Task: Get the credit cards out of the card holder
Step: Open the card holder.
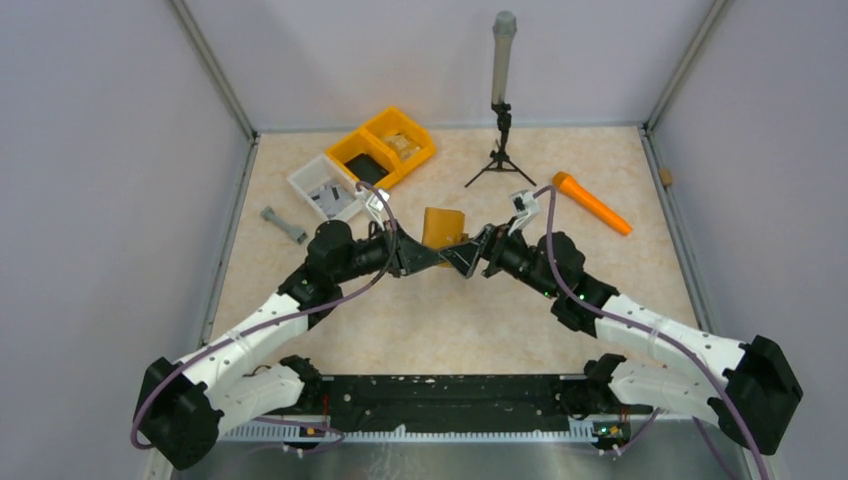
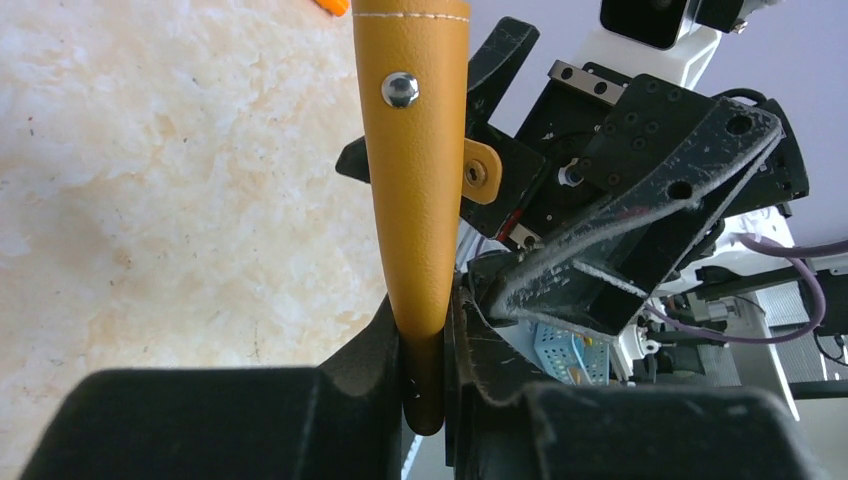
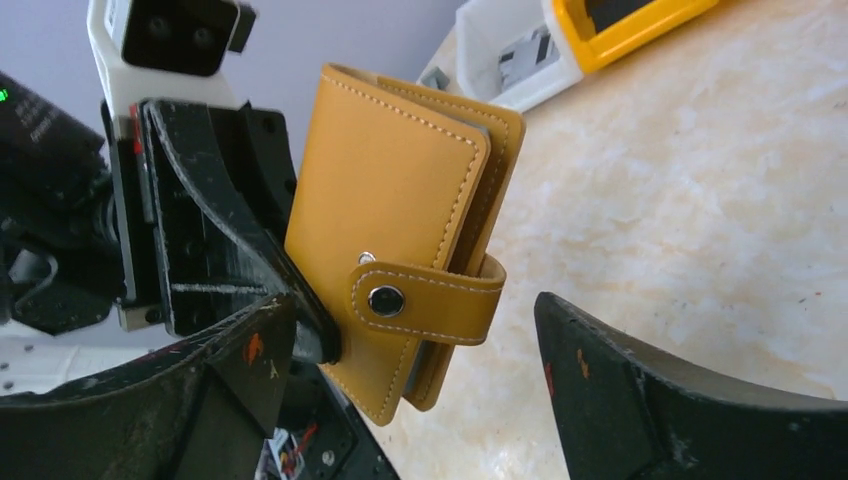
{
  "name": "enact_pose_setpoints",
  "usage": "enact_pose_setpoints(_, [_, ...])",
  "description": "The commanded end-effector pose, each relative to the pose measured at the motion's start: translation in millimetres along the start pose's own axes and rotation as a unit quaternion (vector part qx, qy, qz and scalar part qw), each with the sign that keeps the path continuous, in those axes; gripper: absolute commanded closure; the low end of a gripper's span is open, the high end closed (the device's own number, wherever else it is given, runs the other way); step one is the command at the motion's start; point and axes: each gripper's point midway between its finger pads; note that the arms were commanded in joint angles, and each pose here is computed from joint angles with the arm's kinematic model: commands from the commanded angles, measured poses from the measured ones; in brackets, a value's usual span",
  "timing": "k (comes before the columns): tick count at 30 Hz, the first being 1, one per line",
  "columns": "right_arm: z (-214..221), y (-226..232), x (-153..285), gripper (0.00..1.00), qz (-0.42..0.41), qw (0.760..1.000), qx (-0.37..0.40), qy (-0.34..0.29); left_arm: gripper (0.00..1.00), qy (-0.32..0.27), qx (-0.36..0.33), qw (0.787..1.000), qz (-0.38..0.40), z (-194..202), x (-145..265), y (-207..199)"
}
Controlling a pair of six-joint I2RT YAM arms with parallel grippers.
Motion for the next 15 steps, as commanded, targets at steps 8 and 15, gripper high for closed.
enact_pose_setpoints(8, [-59,-11,24,0.38,0.062,0.986,-0.018,-0.152,1.0,-0.035,-0.016,0.998,0.052,-20,2,-27])
enact_pose_setpoints(15, [-53,-12,26,0.59,0.065,0.988,-0.023,-0.139,1.0,-0.044,-0.013,0.997,0.065,-23,3,-34])
Point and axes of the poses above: each gripper's point midway between its finger pads, its own x axis back along the fingers, its own y axis along the line the jaws close on, z = x × y, and after that the axes turned 7 degrees about -x, right-handed
